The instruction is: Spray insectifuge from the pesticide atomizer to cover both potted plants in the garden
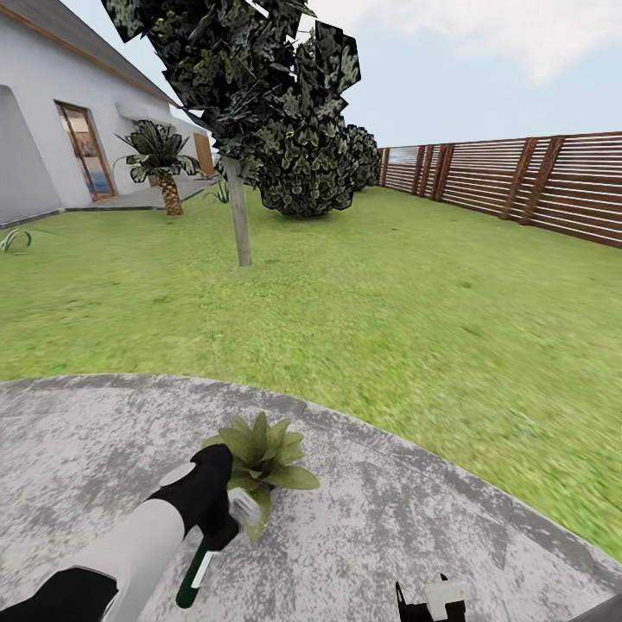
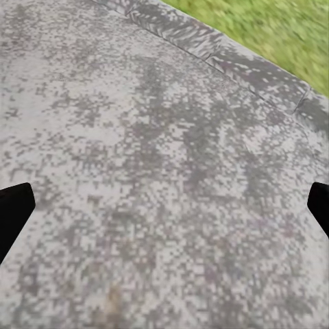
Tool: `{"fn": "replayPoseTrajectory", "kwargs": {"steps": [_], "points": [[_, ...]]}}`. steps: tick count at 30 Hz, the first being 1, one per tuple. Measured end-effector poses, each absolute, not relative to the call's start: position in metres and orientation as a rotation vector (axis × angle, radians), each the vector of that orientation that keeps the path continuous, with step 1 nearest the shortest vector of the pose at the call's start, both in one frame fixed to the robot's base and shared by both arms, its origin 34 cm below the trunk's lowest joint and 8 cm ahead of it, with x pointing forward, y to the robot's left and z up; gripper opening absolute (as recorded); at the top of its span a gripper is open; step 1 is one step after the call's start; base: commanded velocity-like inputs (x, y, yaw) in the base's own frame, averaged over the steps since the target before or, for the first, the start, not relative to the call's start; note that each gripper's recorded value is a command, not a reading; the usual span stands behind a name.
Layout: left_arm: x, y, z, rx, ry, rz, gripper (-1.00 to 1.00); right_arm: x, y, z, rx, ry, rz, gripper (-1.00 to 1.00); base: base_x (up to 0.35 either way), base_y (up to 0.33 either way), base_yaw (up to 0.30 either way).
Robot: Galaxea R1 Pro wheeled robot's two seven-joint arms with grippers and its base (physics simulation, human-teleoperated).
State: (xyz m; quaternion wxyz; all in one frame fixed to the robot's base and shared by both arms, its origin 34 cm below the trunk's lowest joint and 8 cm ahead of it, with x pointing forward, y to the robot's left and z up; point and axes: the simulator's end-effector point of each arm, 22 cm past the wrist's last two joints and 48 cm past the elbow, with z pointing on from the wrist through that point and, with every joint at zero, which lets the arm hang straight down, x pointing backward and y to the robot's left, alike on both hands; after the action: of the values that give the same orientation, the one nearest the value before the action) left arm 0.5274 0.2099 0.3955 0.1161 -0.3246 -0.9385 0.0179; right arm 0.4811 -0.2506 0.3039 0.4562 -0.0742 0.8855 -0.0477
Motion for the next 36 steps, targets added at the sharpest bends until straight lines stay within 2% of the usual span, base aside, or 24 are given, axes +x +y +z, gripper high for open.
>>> {"fn": "replayPoseTrajectory", "kwargs": {"steps": [12, 19, 36], "points": [[0.530, 0.232, 0.396, -0.868, -2.784, 0.066, -1.00, 0.481, -0.251, 0.304, -0.183, 2.183, -0.118, 1.00, 0.000, 0.000, 0.000], [0.545, 0.186, 0.408, -0.902, -2.830, 0.162, -1.00, 0.481, -0.251, 0.304, -0.183, 2.183, -0.118, 1.00, 0.000, 0.000, 0.000], [0.508, 0.197, 0.385, -0.889, -2.763, 0.155, -1.00, 0.481, -0.250, 0.304, -0.185, 2.183, -0.117, 1.00, 0.000, 0.000, 0.000]]}}
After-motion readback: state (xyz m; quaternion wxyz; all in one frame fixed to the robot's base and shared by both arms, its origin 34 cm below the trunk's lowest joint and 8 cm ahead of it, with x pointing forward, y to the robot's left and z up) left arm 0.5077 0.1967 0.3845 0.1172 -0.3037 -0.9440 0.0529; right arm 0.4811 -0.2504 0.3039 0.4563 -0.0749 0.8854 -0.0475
